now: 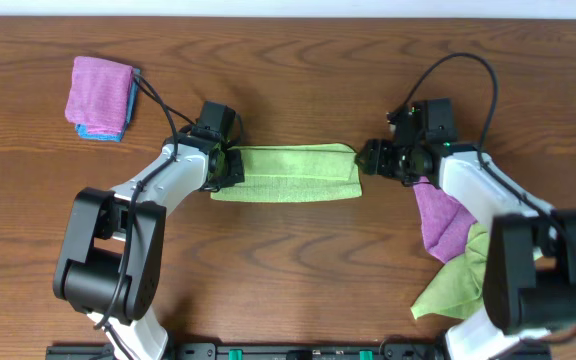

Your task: Fold the cloth

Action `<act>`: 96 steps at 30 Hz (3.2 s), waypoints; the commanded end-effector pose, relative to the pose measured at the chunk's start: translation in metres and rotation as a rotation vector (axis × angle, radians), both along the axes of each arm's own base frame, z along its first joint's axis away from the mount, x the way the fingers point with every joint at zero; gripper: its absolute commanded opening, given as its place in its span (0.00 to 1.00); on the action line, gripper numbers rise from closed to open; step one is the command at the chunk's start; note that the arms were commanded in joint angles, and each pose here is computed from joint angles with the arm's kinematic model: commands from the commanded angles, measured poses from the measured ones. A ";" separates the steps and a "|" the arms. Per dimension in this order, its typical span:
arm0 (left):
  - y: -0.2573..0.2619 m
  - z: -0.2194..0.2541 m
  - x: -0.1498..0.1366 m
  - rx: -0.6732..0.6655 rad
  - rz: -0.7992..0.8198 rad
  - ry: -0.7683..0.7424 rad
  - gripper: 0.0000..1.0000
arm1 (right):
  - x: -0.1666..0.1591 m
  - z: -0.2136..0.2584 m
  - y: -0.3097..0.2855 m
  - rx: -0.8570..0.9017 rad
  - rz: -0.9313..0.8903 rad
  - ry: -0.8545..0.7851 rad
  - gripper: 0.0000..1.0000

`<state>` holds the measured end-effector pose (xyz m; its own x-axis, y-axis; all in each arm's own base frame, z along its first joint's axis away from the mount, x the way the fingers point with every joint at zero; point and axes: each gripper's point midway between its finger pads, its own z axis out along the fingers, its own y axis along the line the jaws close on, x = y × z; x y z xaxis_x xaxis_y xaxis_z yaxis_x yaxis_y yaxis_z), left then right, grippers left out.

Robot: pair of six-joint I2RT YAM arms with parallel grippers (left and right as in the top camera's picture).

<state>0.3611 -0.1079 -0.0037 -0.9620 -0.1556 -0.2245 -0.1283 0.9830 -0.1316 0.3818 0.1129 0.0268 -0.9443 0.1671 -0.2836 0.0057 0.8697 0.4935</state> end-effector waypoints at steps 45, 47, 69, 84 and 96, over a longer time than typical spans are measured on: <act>0.047 0.242 -0.068 -0.120 0.089 -0.253 0.06 | 0.012 0.066 -0.034 -0.515 0.028 0.211 0.02; 0.048 0.250 -0.079 -0.128 0.091 -0.270 0.06 | 0.011 0.065 -0.007 -0.538 0.083 0.170 0.01; 0.048 0.267 -0.121 -0.166 0.082 -0.274 0.09 | -0.048 0.012 0.185 -0.281 0.440 0.169 0.84; -0.002 0.155 -0.090 -0.412 0.056 -0.092 0.82 | 0.027 0.123 0.091 -0.325 0.206 0.070 0.02; -0.087 0.064 -0.055 -0.684 0.075 0.013 0.95 | 0.018 0.045 -0.018 -0.398 0.007 0.290 0.02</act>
<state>0.3122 -0.1749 0.0691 -0.9392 -0.3099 -0.1480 -0.1287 0.7171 -0.6850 0.4068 0.1038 0.0870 -0.9930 0.0893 -0.0775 0.0796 0.9896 0.1200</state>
